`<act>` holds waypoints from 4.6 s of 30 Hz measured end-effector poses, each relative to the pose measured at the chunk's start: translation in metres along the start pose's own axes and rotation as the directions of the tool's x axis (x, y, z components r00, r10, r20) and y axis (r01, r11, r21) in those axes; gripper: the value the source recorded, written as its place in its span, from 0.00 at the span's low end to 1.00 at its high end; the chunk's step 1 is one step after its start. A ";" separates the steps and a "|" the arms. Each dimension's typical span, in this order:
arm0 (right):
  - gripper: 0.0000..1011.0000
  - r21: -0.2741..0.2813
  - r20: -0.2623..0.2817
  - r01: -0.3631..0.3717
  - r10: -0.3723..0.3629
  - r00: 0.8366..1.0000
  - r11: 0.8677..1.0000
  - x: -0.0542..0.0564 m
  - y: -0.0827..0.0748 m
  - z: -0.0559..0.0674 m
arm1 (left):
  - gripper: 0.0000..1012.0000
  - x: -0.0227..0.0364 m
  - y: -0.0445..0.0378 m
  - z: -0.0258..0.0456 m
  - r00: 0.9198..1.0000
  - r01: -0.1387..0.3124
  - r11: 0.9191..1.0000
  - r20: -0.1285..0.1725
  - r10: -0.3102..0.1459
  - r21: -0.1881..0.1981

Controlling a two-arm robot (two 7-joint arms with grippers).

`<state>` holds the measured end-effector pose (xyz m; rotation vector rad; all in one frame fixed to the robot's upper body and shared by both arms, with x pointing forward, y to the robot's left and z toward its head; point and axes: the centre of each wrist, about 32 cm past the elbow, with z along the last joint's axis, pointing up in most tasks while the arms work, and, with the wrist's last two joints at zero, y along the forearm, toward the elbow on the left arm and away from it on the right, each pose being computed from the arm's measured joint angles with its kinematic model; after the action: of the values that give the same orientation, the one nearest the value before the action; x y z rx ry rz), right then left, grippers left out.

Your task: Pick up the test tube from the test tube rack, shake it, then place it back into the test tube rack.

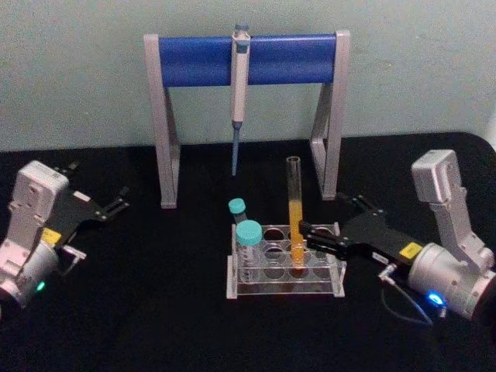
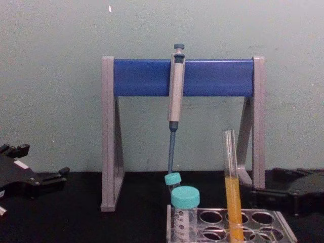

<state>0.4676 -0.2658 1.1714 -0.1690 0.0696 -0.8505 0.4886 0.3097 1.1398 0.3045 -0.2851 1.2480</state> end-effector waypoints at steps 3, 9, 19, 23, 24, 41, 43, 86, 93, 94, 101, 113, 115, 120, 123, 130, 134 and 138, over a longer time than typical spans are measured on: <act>0.99 -0.008 0.001 -0.014 0.014 1.000 1.000 0.000 0.006 0.001 | 0.99 0.0000 0.0000 0.0000 1.000 0.000 1.000 0.000 0.000 0.000; 0.99 -0.028 0.010 -0.033 0.034 0.999 0.999 0.000 0.023 0.002 | 0.99 0.0000 0.0000 0.0000 1.000 0.000 1.000 0.000 0.000 0.000; 0.99 -0.027 0.001 -0.037 0.037 0.999 0.999 0.004 0.047 0.002 | 0.99 0.0000 0.0000 0.0000 1.000 0.000 1.000 0.000 0.000 0.000; 0.99 -0.024 -0.007 -0.040 0.040 0.999 0.999 0.005 0.052 0.002 | 0.99 0.0000 0.0000 0.0000 1.000 0.000 1.000 0.000 0.000 0.000; 0.99 -0.023 -0.008 -0.041 0.040 0.999 0.999 0.005 0.053 0.003 | 0.99 0.0000 0.0000 0.0000 1.000 0.000 1.000 0.000 0.000 0.000; 0.99 -0.001 -0.033 -0.057 0.056 0.998 0.998 0.005 0.061 0.004 | 0.99 0.0000 0.0000 0.0000 1.000 0.000 1.000 0.000 0.000 0.000; 0.99 -0.001 -0.032 -0.056 0.056 0.998 0.998 0.005 0.061 0.004 | 0.99 0.0000 0.0000 0.0000 1.000 0.000 1.000 0.000 0.000 0.000; 0.22 -0.004 -0.030 -0.052 0.052 0.998 0.999 0.005 0.060 0.004 | 0.99 0.0000 0.0000 0.0000 1.000 0.000 1.000 0.000 0.000 0.000; 0.22 -0.002 -0.029 -0.054 0.054 0.998 0.999 0.005 0.060 0.003 | 0.99 0.0000 0.0000 0.0000 1.000 0.000 1.000 0.000 0.000 0.000; 0.22 0.000 -0.026 -0.056 0.055 0.998 0.998 0.005 0.059 0.003 | 0.99 0.0000 0.0000 0.0000 1.000 0.000 1.000 0.000 0.000 0.000; 0.22 0.015 0.004 -0.059 0.059 0.998 0.998 0.004 0.055 0.001 | 0.99 0.0000 0.0000 0.0000 1.000 0.000 1.000 0.000 0.000 0.000; 0.22 0.099 0.035 -0.063 0.060 0.998 0.993 0.002 0.044 -0.006 | 0.99 0.0000 0.0000 0.0000 1.000 0.000 1.000 0.000 0.000 0.000; 0.22 0.118 0.038 -0.066 0.062 0.997 0.991 0.002 0.042 -0.008 | 0.99 0.0000 0.0000 0.0000 1.000 0.000 1.000 0.000 0.000 0.000; 0.22 0.158 0.047 -0.071 0.065 0.997 0.985 0.002 0.038 -0.012 | 0.99 0.0000 0.0000 0.0000 1.000 0.000 1.000 0.000 0.000 0.000; 0.22 0.179 0.058 -0.075 0.066 0.996 0.981 0.002 0.036 -0.012 | 0.99 0.0000 0.0000 0.0000 1.000 0.000 1.000 0.000 0.000 0.000; 0.22 0.222 0.086 -0.090 0.073 0.994 0.971 0.001 0.032 -0.006 | 0.99 0.0000 0.0000 0.0000 1.000 0.000 1.000 0.000 0.000 0.000; 0.22 0.255 0.102 -0.095 0.071 0.992 0.962 0.000 0.031 0.001 | 0.99 0.0000 0.0000 0.0000 1.000 0.000 1.000 0.000 0.000 0.000; 0.22 0.282 0.114 -0.099 0.069 0.991 0.954 -0.002 0.031 0.008 | 0.99 0.0000 0.0000 0.0000 1.000 0.000 1.000 0.000 0.000 0.000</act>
<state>0.4907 -0.2432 1.1742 0.0639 -0.1430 -0.7562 0.4886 0.3097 1.1398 0.3045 -0.2850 1.2479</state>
